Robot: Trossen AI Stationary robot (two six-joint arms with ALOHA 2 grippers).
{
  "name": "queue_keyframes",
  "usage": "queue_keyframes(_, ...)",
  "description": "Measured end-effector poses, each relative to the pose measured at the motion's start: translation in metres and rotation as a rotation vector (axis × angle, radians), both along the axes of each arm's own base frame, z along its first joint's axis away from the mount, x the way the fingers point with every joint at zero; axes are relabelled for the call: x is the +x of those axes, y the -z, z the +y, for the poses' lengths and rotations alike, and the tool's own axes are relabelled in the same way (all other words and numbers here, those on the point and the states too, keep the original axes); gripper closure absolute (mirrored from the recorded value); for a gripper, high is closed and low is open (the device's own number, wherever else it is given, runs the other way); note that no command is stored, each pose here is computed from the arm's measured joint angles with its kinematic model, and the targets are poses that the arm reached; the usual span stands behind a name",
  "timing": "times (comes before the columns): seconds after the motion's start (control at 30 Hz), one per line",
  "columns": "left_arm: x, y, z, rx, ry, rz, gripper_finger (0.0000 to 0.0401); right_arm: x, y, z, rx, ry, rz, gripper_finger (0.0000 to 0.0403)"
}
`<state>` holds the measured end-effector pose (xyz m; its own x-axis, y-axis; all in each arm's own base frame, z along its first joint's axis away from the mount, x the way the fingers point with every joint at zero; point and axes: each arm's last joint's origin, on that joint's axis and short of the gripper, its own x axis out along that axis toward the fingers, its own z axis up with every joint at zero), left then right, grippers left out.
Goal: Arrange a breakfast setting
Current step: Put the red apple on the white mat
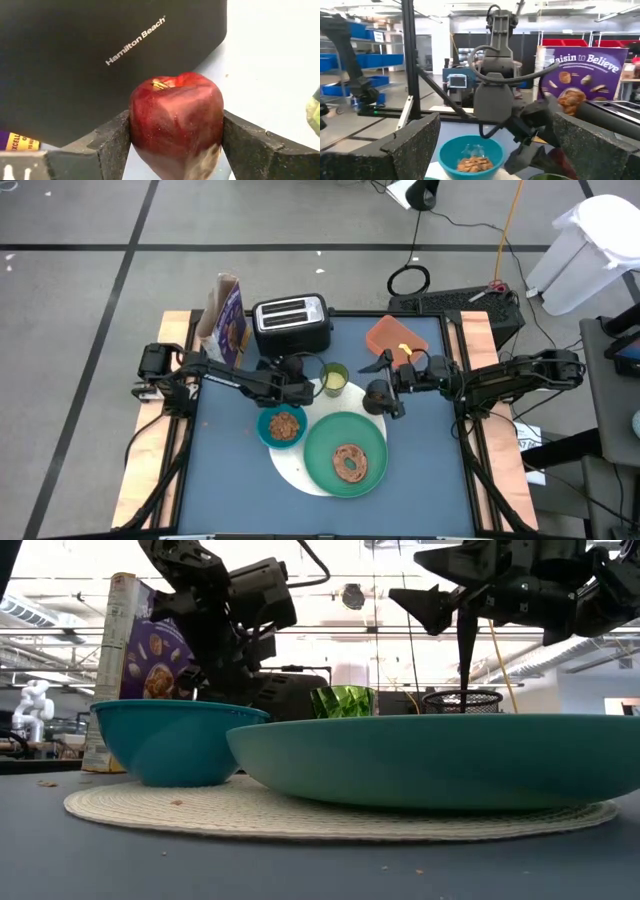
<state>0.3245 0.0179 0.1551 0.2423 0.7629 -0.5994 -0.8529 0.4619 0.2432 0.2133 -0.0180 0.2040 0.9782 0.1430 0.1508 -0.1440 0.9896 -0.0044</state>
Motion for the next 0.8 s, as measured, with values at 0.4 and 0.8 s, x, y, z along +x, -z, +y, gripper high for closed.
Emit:
queue_keyframes(0.4, 0.014, 0.020, -0.004, 0.065, -0.066, -0.116, 0.0130, 0.000, -0.001, 0.000, -0.082, 0.016, -0.021, 0.0023)
queue_keyframes(0.8, 0.016, 0.033, -0.009, 0.086, -0.093, -0.130, 0.0130, 0.000, -0.001, 0.000, -0.106, 0.020, -0.031, 0.0023)
